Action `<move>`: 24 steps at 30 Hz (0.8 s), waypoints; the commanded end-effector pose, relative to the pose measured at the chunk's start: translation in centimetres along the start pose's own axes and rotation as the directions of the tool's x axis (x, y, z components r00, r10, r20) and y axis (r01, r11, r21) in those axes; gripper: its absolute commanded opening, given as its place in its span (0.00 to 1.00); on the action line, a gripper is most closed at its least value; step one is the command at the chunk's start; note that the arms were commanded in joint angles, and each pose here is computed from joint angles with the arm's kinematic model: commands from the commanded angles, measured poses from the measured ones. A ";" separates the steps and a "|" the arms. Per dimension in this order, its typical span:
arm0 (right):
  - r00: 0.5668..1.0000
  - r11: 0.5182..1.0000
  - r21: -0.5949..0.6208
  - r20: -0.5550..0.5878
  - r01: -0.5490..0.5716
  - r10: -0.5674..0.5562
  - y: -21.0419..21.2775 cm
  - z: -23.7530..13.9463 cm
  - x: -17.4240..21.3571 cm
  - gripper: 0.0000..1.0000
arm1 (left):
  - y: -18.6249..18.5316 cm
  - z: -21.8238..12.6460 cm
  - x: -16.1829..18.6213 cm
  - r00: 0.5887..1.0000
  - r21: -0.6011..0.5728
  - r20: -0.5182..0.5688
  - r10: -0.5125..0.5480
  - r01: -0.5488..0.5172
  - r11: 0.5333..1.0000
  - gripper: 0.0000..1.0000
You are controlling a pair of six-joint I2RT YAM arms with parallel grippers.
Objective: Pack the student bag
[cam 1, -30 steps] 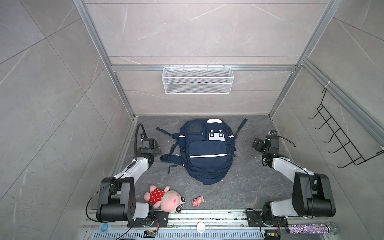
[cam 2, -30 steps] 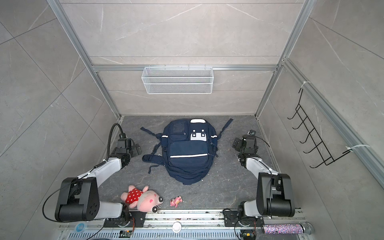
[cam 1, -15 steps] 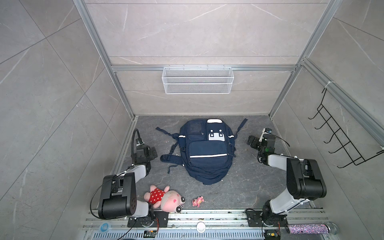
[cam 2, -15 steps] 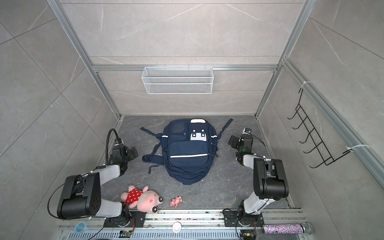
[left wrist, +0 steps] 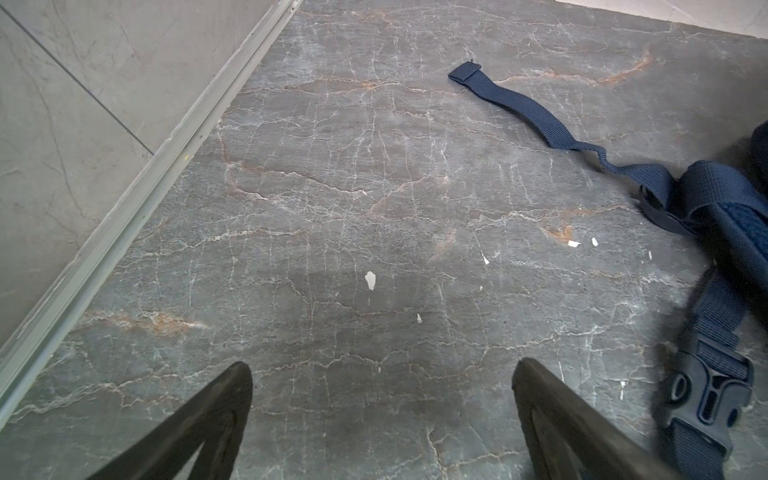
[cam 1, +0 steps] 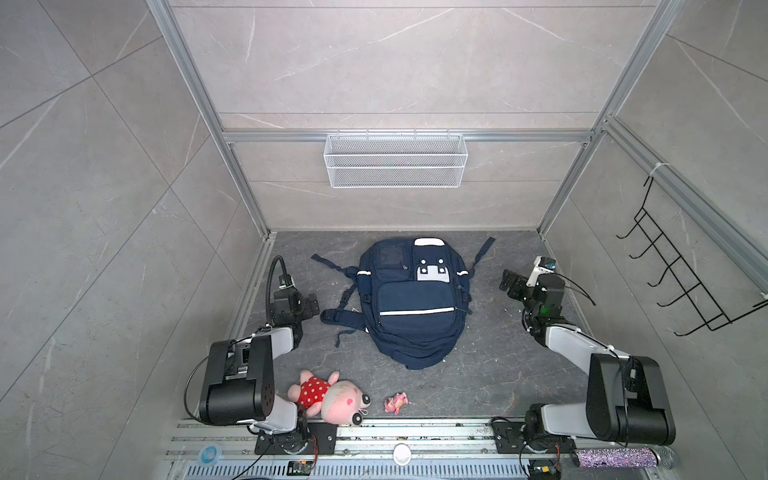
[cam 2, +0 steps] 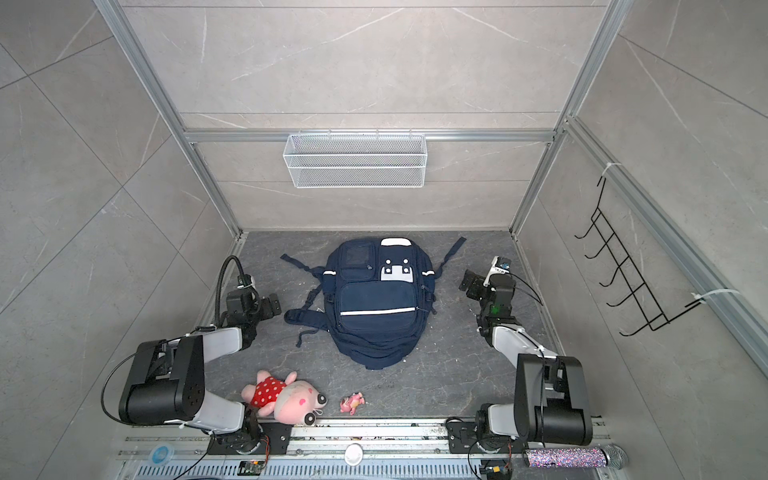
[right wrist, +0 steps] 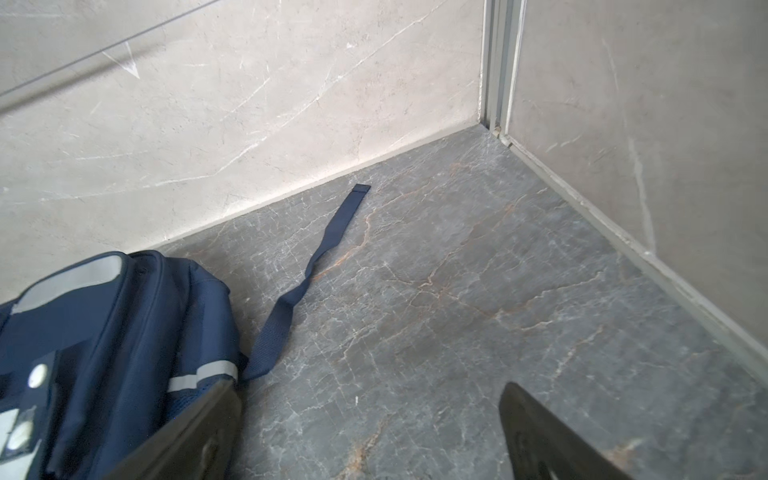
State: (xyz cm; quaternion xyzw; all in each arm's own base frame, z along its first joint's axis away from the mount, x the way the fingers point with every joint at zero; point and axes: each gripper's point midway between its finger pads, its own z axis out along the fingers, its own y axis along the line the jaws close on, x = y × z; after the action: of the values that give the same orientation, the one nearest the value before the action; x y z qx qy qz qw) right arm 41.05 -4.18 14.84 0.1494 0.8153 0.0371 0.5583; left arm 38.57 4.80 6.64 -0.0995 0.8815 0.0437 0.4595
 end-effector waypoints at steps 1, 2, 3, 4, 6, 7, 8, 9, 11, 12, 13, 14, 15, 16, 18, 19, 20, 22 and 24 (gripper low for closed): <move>0.993 0.997 -0.002 -0.098 0.071 -0.071 -0.5 0.4 2.6 1.00 | -0.7 0.3 -2.6 0.998 0.028 0.059 0.026 -0.027 0.999 1.00; 0.992 0.997 -0.010 -0.099 0.078 -0.079 -0.6 0.3 3.4 1.00 | -0.8 0.3 -2.5 0.998 0.030 0.057 0.026 -0.027 0.999 1.00; 0.993 0.998 0.010 -0.101 0.070 -0.069 -1.1 0.3 4.0 1.00 | -0.8 0.3 -2.5 0.998 0.030 0.059 0.026 -0.027 0.999 1.00; 0.993 0.998 0.029 -0.099 0.059 -0.056 -1.5 0.2 4.3 1.00 | -0.8 0.3 -2.6 0.998 0.030 0.060 0.026 -0.028 0.999 1.00; 0.996 0.997 0.059 -0.076 0.044 -0.040 -2.2 0.4 4.7 1.00 | -0.8 0.3 -2.5 0.998 0.031 0.056 0.026 -0.028 0.999 1.00; 0.996 0.997 0.065 -0.079 0.043 -0.037 -2.3 0.8 4.9 1.00 | -0.8 0.3 -2.5 0.998 0.031 0.057 0.026 -0.028 0.999 1.00; 0.994 0.996 0.082 -0.108 0.046 -0.037 -2.6 1.2 5.1 1.00 | -0.8 0.3 -2.6 0.998 0.030 0.057 0.026 -0.028 0.999 1.00; 0.990 0.995 0.087 -0.133 0.051 -0.039 -2.6 1.4 5.2 1.00 | -0.8 0.4 -2.5 0.998 0.030 0.054 0.026 -0.028 0.999 1.00; 0.991 0.995 0.088 -0.125 0.047 -0.036 -2.6 1.4 5.1 1.00 | -0.9 0.4 -2.5 0.998 0.036 0.052 0.027 -0.029 0.999 1.00; 0.991 0.995 0.083 -0.126 0.046 -0.035 -2.5 1.4 5.2 1.00 | -0.9 0.4 -2.5 0.998 0.047 0.052 0.023 -0.025 0.999 1.00; 0.993 0.996 0.075 -0.115 0.043 -0.035 -2.4 1.2 5.2 1.00 | -0.9 0.4 -2.5 0.998 0.060 0.053 0.018 -0.021 0.998 1.00; 0.994 0.997 0.071 -0.103 0.043 -0.036 -2.4 1.0 5.1 1.00 | -1.0 0.3 -2.5 0.998 0.067 0.055 0.018 -0.021 0.998 1.00; 0.995 0.997 0.064 -0.088 0.047 -0.041 -2.3 0.7 5.0 1.00 | -1.1 0.3 -2.5 0.998 0.080 0.057 0.019 -0.024 0.997 1.00; 0.996 0.997 0.062 -0.076 0.049 -0.045 -2.3 0.5 4.9 1.00 | -1.2 0.3 -2.5 0.998 0.087 0.058 0.020 -0.025 0.996 1.00; 0.996 0.997 0.063 -0.073 0.049 -0.045 -2.3 0.5 4.8 1.00 | -1.2 0.2 -2.4 0.998 0.088 0.059 0.020 -0.025 0.996 1.00; 0.996 0.997 0.061 -0.073 0.050 -0.046 -2.3 0.5 4.8 1.00 | -1.3 0.2 -2.4 0.998 0.093 0.063 0.020 -0.026 0.995 1.00; 0.997 0.997 0.053 -0.067 0.053 -0.049 -2.1 0.5 4.8 1.00 | -1.3 0.1 -2.5 0.997 0.096 0.068 0.021 -0.027 0.995 1.00; 0.997 0.998 0.019 -0.050 0.066 -0.065 -1.6 0.2 4.8 1.00 | -1.5 -0.1 -2.4 0.996 0.108 0.082 0.022 -0.031 0.994 1.00; 0.996 0.997 0.007 -0.040 0.077 -0.077 -1.3 0.1 4.7 1.00 | -1.6 -0.4 -2.4 0.995 0.118 0.100 0.023 -0.035 0.992 1.00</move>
State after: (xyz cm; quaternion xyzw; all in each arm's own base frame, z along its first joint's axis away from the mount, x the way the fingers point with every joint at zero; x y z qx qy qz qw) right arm 39.20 -4.56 9.03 0.1402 0.8440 0.0123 0.5175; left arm 39.39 3.74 7.09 -0.0762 0.8791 0.0074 0.4704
